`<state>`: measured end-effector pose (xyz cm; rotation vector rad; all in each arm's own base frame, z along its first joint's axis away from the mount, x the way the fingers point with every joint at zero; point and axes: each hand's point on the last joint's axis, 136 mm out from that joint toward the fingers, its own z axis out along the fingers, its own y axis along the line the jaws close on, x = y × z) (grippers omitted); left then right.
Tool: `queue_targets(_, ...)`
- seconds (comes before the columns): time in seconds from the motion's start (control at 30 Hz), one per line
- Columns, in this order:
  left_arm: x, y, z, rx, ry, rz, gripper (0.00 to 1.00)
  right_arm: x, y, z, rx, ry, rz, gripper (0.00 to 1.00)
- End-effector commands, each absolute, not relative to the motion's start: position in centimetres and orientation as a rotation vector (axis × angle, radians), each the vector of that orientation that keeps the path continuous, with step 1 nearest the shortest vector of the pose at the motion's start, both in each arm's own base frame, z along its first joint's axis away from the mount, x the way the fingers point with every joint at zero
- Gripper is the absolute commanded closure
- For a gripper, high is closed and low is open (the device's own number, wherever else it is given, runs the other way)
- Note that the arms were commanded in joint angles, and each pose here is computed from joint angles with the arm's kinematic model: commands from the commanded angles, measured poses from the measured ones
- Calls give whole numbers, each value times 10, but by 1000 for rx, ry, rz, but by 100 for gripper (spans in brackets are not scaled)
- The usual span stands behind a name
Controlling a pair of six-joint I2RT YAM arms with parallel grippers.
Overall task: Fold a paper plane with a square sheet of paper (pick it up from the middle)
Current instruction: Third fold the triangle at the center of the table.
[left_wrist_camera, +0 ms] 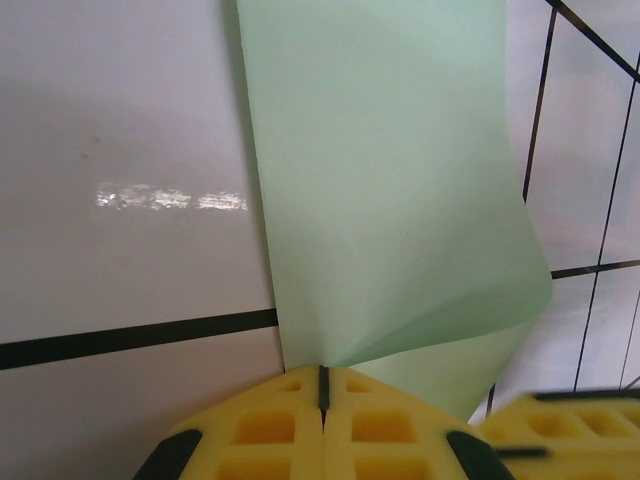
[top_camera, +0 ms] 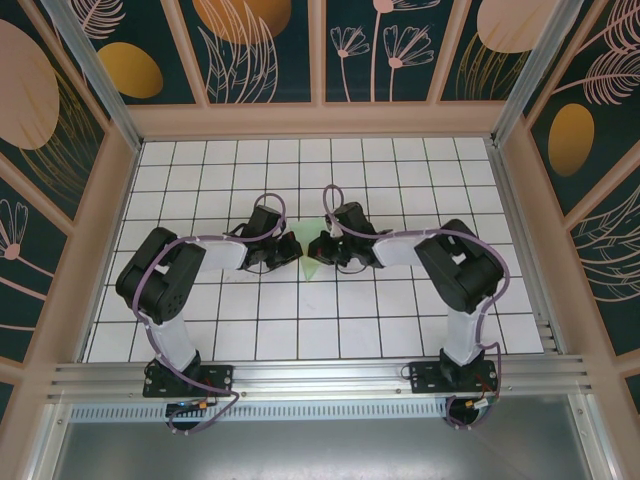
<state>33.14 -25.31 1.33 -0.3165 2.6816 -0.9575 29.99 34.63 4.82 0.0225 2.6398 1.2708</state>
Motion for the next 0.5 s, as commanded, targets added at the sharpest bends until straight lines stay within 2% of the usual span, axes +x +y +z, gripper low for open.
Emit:
queue_targets(0.0, 320, -235, -19, -342, 2780, -788, 100, 290, 341, 53, 0, 2617, 1308, 100)
queue_targets(0.47, 318, -230, -23, -363, 2783, -746, 100, 249, 349, 47, -128, 2665, 1386, 100)
